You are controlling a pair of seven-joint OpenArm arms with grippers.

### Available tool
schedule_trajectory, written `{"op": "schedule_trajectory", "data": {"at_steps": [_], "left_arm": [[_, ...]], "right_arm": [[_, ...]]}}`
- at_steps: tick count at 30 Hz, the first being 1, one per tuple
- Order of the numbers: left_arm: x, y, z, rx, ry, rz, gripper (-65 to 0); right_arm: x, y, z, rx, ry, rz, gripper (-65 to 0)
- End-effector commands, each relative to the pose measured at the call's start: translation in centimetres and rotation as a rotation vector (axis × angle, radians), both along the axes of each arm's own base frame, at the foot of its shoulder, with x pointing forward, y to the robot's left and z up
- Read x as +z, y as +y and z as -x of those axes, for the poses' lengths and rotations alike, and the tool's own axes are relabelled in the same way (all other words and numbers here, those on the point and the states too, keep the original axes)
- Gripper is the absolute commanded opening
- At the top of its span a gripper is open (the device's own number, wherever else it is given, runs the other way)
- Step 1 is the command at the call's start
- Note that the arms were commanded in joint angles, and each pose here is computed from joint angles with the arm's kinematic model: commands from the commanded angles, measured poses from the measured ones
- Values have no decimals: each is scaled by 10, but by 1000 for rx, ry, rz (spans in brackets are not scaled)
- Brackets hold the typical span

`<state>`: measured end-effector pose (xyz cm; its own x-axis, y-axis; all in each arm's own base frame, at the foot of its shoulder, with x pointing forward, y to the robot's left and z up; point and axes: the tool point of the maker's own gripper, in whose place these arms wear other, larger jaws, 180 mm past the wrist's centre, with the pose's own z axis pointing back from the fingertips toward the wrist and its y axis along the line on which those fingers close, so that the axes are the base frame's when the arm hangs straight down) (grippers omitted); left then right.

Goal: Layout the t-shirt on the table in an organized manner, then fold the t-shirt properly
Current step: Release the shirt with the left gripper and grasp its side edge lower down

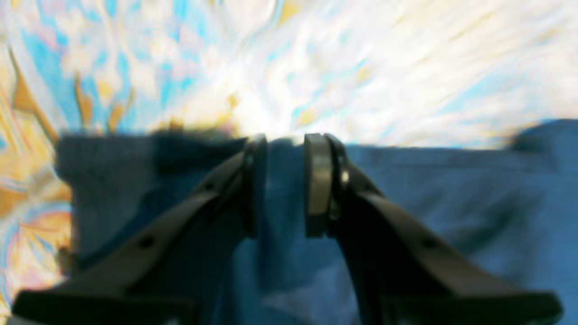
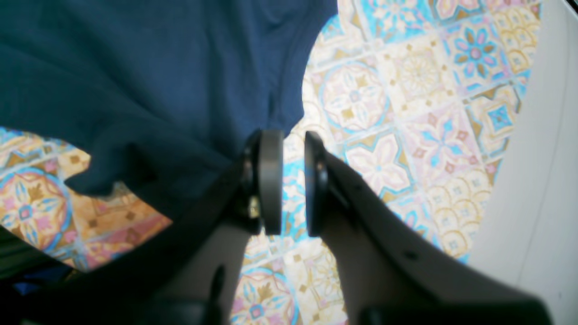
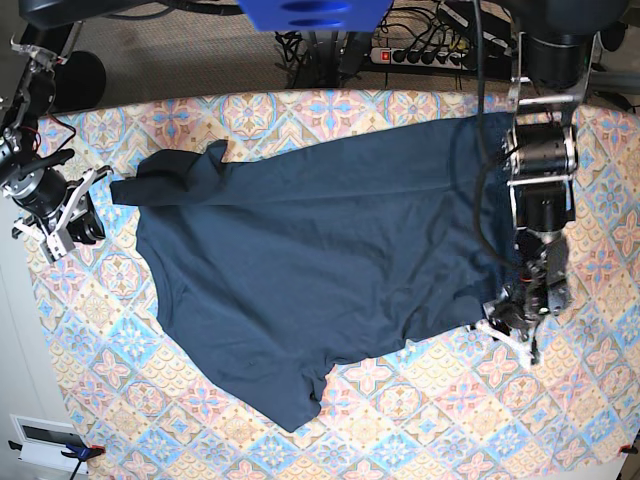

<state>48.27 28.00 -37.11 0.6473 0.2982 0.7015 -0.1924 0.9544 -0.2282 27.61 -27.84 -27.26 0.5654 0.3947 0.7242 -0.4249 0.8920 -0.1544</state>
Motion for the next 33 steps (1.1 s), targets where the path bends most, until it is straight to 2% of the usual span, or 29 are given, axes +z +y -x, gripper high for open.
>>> {"op": "schedule_trajectory", "data": {"at_steps": [1,3,7,11,18,21,24,25,28,33], "left_arm": [[31,37,-3,69,-76,-38,-503],[37,47,6,90,-92,-35,-503],[35,55,28,62,-16,-59,-503],[14,48,60,16,37,-106,-503],[-35,31,84,-15,167,-85,-503],[-44,33,85,-1,166,-88,-504],[-53,39,85,10,161,-134,-513],[-56,37,83,8,156,-150,-529],[-53,37,66,0,135,-206,-650],[-52,28,43,-5,109,-224,-650]], "right_arm": [[15,-2,-6,11,-47,10,-567],[15,-2,-7,10,-49,9,-567],[14,-1,-6,13,-44,9,-567],[16,-2,-8,12,-50,8,-567],[16,-1,-8,13,-51,9,-567],[16,-2,-8,9,-52,9,-567],[16,-2,-8,9,-52,9,-567],[16,-2,-8,9,-52,9,-567],[17,-3,-9,8,-54,9,-567],[17,-3,-9,8,-54,9,-567]]}}
